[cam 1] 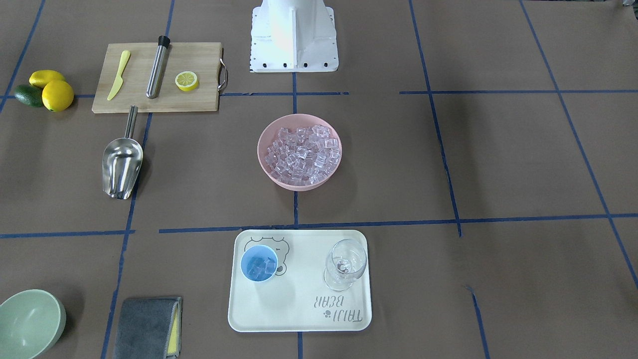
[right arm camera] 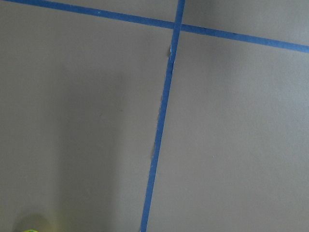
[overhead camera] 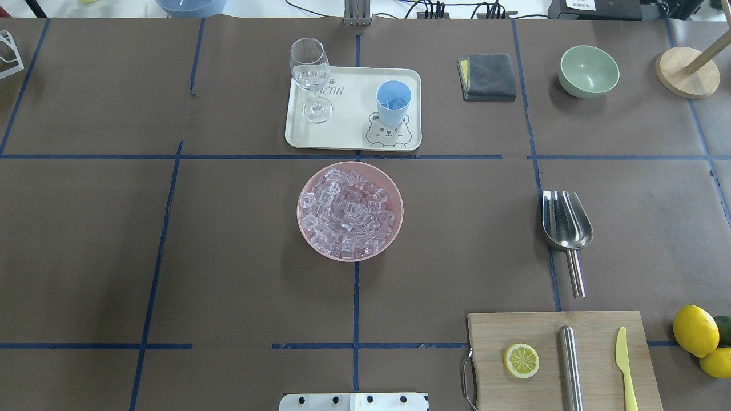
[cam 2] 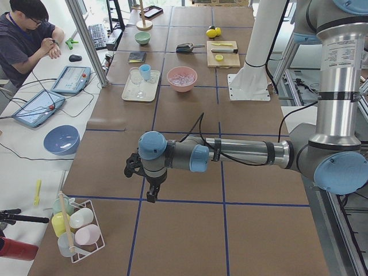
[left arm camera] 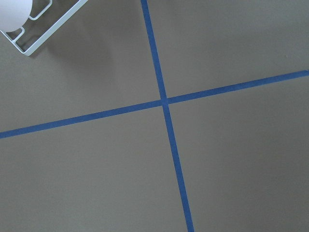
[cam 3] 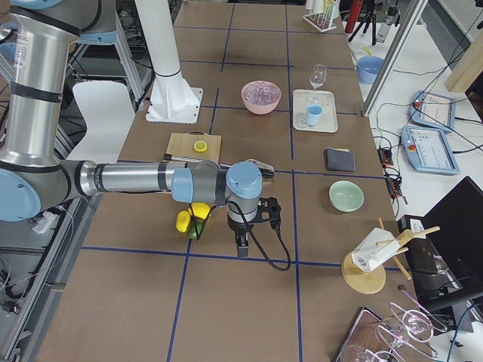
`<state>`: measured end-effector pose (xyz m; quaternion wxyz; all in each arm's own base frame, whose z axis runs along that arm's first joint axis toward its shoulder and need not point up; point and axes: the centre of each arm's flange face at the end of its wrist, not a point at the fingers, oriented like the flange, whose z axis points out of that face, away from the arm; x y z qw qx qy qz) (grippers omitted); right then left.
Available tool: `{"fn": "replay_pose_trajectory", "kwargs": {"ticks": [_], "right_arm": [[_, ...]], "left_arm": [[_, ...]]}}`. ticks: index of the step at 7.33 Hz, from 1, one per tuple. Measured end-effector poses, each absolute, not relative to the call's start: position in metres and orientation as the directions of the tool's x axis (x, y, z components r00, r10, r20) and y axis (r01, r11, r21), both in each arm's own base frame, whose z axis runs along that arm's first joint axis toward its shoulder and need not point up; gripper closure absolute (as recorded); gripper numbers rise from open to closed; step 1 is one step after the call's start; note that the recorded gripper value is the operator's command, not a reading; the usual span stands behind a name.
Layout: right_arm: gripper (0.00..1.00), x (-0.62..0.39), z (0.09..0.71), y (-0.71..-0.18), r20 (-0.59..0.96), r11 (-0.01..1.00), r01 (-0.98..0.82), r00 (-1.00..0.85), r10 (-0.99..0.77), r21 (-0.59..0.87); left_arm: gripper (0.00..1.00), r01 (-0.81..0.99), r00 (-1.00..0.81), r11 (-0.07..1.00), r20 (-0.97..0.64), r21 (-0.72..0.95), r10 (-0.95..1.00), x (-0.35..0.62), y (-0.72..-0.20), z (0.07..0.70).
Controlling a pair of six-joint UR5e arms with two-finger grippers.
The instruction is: Put ice in cup with scoop
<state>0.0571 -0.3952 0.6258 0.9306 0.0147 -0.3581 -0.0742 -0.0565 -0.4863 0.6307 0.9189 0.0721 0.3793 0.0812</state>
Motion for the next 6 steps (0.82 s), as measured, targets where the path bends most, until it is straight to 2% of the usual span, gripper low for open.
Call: {"fn": "replay_pose_trajectory", "kwargs": {"ticks": [6], "right_arm": [[0.00,0.0572,0.6246,-0.3953,0.665,0.989,0.126,0.732,-0.148,0.082]], "left_arm": [[0.00,-0.093,0.699,0.978,-0.687,0.188,0.199,-0.0564,-0.4860,0.6334]]}}
